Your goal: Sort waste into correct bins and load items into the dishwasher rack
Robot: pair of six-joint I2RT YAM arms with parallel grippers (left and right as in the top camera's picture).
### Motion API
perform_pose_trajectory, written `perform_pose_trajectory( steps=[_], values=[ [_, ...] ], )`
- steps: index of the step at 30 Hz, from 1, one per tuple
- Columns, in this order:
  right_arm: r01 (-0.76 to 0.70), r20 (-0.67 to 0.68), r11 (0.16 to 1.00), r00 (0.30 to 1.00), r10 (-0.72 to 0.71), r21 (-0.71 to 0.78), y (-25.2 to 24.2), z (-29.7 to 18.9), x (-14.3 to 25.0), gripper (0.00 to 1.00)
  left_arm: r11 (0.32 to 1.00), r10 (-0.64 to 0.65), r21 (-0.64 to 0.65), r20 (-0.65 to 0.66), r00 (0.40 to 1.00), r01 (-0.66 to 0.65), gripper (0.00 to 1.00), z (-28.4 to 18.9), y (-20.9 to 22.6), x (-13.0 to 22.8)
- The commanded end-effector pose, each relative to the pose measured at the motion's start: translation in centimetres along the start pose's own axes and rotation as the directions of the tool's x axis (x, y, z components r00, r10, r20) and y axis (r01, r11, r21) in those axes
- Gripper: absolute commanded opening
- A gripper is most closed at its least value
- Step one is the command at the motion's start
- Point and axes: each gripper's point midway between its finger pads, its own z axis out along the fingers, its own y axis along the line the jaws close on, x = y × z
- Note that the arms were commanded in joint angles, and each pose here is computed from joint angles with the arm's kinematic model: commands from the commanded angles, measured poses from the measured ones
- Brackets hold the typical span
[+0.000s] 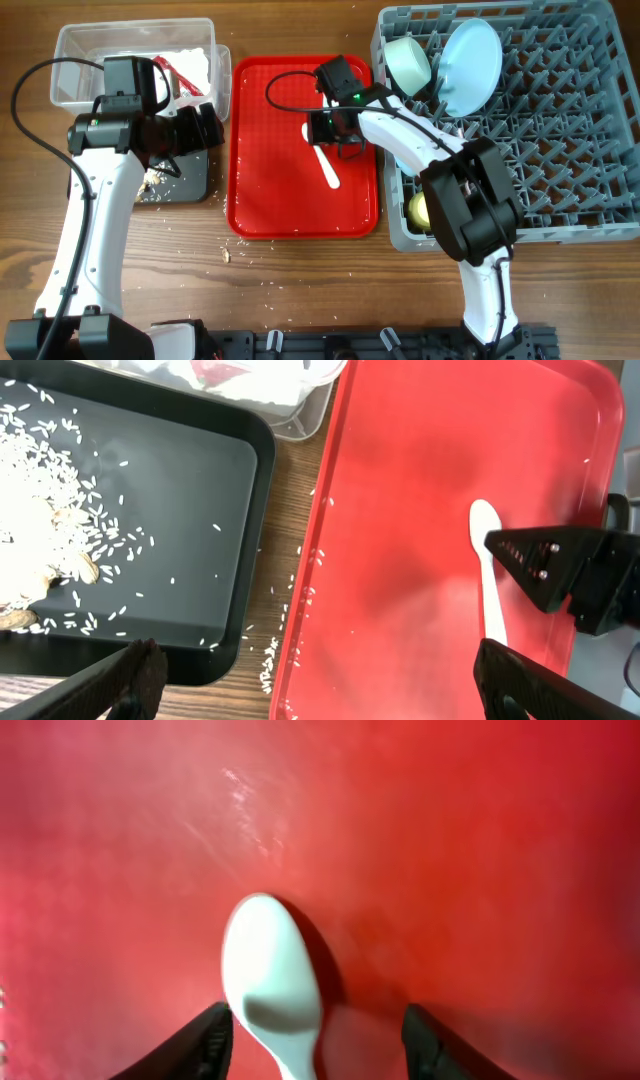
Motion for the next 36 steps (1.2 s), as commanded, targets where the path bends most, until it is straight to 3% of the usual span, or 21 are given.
perform_pose_trajectory(
  steps=[1, 3, 6, 8, 10, 13, 16, 18, 20, 25, 30, 32, 36],
  values=[
    [0.058, 0.037, 0.998, 0.998, -0.057, -0.031, 0.8, 0.8, -1.1, 0.6, 1.0, 0.006, -0.003, 0.005, 1.0, -0.006, 1.0, 0.0, 0.1, -0.1],
    [0.082, 0.056, 0.996, 0.995, -0.079, -0.044, 1.4, 2.3, -1.2, 0.6, 1.0, 0.006, -0.003, 0.006, 1.0, -0.006, 1.0, 0.0, 0.1, -0.2],
    [0.06, -0.046, 0.997, 0.997, -0.062, -0.044, 0.8, 5.2, 1.6, 0.58, 1.0, 0.006, -0.003, 0.006, 1.0, -0.006, 1.0, 0.0, 0.1, -0.2],
    [0.053, -0.071, 0.998, 0.996, -0.057, -0.046, 0.7, 5.4, 2.2, 0.45, 1.0, 0.006, -0.003, 0.006, 1.0, -0.006, 1.0, 0.0, 0.1, -0.2],
    [0.012, -0.091, 0.999, 0.996, -0.015, -0.034, 0.5, 5.4, 2.7, 0.24, 1.0, 0.007, -0.003, 0.006, 1.0, -0.007, 1.0, 0.0, 0.1, -0.2],
    [-0.04, -0.127, 0.999, 0.991, 0.038, -0.012, 0.0, 5.3, 3.5, 0.2, 1.0, 0.006, -0.003, 0.006, 1.0, -0.006, 1.0, 0.0, 0.1, -0.2],
    [-0.05, -0.179, 0.998, 0.983, 0.042, -0.04, 0.3, 5.1, 4.6, 0.51, 1.0, 0.006, -0.003, 0.006, 1.0, -0.006, 1.0, 0.0, 0.1, -0.2],
    [-0.078, -0.253, 0.993, 0.966, 0.055, -0.083, 1.1, 4.6, 6.1, 0.56, 1.0, 0.006, -0.003, 0.006, 1.0, -0.006, 1.0, 0.0, 0.1, -0.2],
    [-0.096, -0.316, 0.995, 0.945, 0.08, -0.035, 0.4, 4.0, 7.6, 0.57, 1.0, 0.006, -0.003, 0.006, 1.0, -0.006, 1.0, 0.0, 0.1, -0.2],
    [0.017, -0.317, 0.994, 0.948, 0.017, 0.106, -2.2, 3.5, 7.9, 0.56, 1.0, 0.006, -0.003, 0.006, 1.0, -0.006, 1.0, 0.0, 0.1, -0.2],
    [0.056, -0.305, 0.993, 0.952, -0.021, 0.105, -1.3, 3.8, 8.0, 0.16, 1.0, 0.006, -0.003, 0.006, 1.0, -0.006, 1.0, 0.0, 0.1, -0.2],
    [0.033, -0.296, 0.992, 0.955, 0.006, 0.124, -1.5, 3.8, 7.9, 0.05, 1.0, 0.006, -0.003, 0.006, 1.0, -0.006, 1.0, 0.0, 0.1, -0.2],
    [0.009, -0.292, 0.991, 0.956, 0.03, 0.132, -1.4, 3.6, 7.8, 0.04, 1.0, 0.007, -0.003, 0.006, 1.0, -0.007, 1.0, 0.0, 0.1, -0.2]
  ],
)
